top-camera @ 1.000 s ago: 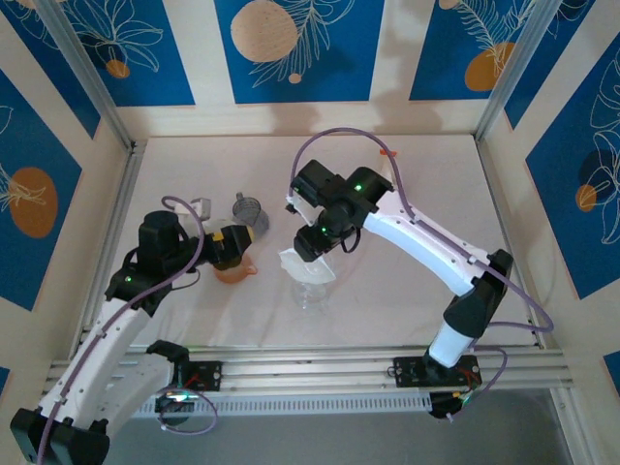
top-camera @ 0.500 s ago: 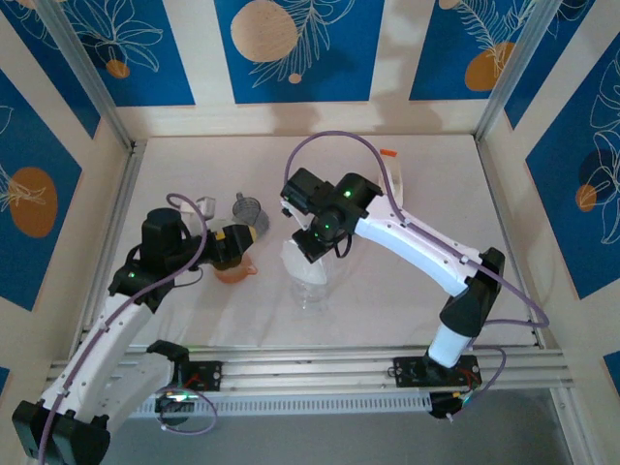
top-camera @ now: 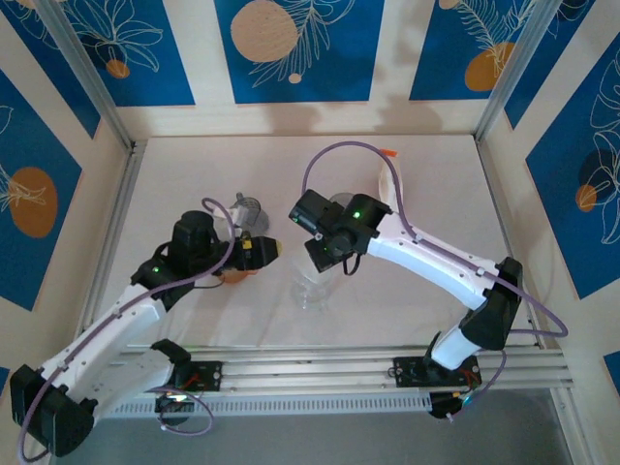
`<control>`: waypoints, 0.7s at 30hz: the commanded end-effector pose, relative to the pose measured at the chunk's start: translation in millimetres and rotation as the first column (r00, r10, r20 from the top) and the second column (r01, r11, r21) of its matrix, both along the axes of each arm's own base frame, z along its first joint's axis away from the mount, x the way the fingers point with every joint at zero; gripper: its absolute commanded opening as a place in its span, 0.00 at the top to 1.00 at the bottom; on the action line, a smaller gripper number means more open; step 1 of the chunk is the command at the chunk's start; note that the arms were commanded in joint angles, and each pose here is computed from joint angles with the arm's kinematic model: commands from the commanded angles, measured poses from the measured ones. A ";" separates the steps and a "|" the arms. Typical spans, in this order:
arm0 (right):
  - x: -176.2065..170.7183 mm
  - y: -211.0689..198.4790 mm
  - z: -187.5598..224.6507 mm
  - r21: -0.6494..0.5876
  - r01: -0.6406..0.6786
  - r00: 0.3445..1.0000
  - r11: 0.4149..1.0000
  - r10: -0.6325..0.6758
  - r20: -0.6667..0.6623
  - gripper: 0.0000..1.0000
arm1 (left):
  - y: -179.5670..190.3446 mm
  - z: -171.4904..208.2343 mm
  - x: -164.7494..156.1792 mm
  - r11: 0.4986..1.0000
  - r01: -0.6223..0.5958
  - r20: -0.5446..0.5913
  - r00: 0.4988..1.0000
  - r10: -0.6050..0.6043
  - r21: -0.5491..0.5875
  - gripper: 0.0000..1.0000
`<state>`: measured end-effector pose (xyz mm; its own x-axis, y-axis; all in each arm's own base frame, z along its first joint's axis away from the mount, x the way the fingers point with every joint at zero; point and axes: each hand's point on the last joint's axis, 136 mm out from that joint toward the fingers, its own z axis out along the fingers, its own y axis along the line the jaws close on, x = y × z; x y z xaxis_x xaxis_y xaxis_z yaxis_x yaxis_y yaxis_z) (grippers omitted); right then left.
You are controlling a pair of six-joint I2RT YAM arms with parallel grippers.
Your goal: Place the coffee filter in the dripper
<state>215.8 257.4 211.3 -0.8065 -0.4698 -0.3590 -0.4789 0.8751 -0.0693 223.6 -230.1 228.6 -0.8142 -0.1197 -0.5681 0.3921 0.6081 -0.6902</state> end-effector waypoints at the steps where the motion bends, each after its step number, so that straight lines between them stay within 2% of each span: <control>1: 0.9 0.5 1.6 0.011 0.022 0.999 1.000 -0.023 0.034 0.99 | -13.0 12.5 1.4 1.000 0.023 0.066 0.998 -0.024 0.010 0.17; 4: -0.3 1.2 2.6 0.013 0.011 0.999 1.000 -0.012 0.045 0.92 | -19.4 10.4 -1.6 0.999 0.040 0.068 0.997 -0.042 0.037 0.17; 8: -0.2 -1.9 18.5 0.053 0.005 0.995 0.999 -0.010 0.099 0.73 | -20.5 10.2 -5.0 0.997 0.057 0.061 0.996 -0.061 0.055 0.28; 11: -0.7 -4.2 31.0 0.105 0.002 0.992 0.994 -0.016 0.127 0.63 | -22.0 16.7 -8.8 0.995 0.079 0.066 0.994 -0.083 0.060 0.28; 15: -5.7 1.2 33.0 0.169 -0.015 0.995 0.985 -0.002 0.099 0.61 | -23.2 19.2 -13.8 0.991 0.107 0.065 0.992 -0.113 0.083 0.33; 19: -5.5 5.8 23.6 0.175 -0.014 0.997 0.985 0.001 0.076 0.73 | -27.0 10.2 -15.4 0.988 0.127 0.030 0.991 -0.130 0.093 0.44; 21: -5.5 6.7 20.6 0.172 -0.016 0.997 0.985 0.003 0.071 0.74 | -29.1 9.6 -15.4 0.987 0.132 0.023 0.991 -0.135 0.089 0.44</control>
